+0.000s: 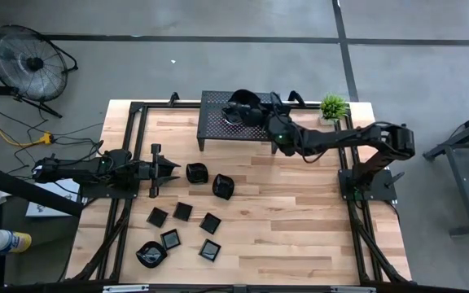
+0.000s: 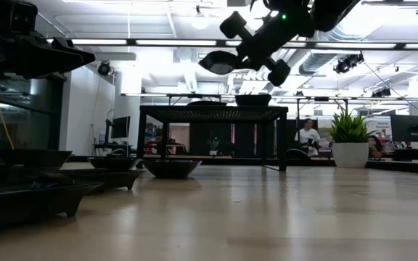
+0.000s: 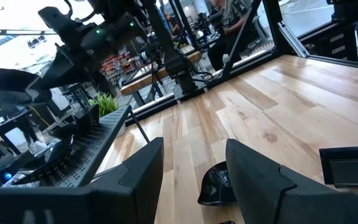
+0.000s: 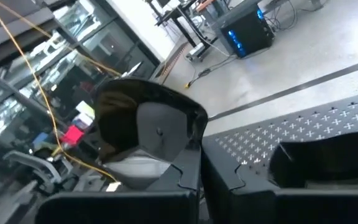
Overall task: Pick & Place Mini shaped plates
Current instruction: Stack the black leaf shaped plate on top of the black leaf shaped plate on the shelf
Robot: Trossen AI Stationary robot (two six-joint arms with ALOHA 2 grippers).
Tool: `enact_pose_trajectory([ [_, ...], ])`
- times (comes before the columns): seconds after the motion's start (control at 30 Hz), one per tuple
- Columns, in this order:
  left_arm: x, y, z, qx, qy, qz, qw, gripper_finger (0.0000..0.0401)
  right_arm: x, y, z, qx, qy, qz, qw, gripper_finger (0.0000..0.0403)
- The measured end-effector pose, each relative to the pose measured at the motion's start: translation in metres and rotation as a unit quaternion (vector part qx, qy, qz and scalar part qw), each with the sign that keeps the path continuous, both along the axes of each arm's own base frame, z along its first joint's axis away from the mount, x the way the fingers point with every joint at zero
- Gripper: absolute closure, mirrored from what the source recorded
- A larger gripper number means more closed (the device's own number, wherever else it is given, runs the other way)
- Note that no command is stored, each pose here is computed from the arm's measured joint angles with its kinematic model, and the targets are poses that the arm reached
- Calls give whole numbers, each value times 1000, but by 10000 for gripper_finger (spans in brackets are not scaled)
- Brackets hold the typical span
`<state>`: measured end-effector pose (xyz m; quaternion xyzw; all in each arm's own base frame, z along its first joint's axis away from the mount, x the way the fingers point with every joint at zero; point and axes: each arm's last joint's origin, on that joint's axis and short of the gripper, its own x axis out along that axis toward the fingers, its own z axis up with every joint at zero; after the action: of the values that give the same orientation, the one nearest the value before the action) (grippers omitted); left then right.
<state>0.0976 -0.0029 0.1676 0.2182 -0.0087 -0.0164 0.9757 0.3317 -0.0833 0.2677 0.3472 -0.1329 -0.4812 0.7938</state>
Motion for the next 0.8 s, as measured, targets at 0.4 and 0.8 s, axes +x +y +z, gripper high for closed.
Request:
enact_pose_trajectory([
  [0.4, 0, 0, 0, 0, 0, 0, 1000, 231, 18, 8, 2, 32, -51, -16, 998, 402],
  [0.8, 0, 0, 0, 0, 0, 0, 1000, 231, 41, 17, 4, 33, -41, 8, 999, 402],
])
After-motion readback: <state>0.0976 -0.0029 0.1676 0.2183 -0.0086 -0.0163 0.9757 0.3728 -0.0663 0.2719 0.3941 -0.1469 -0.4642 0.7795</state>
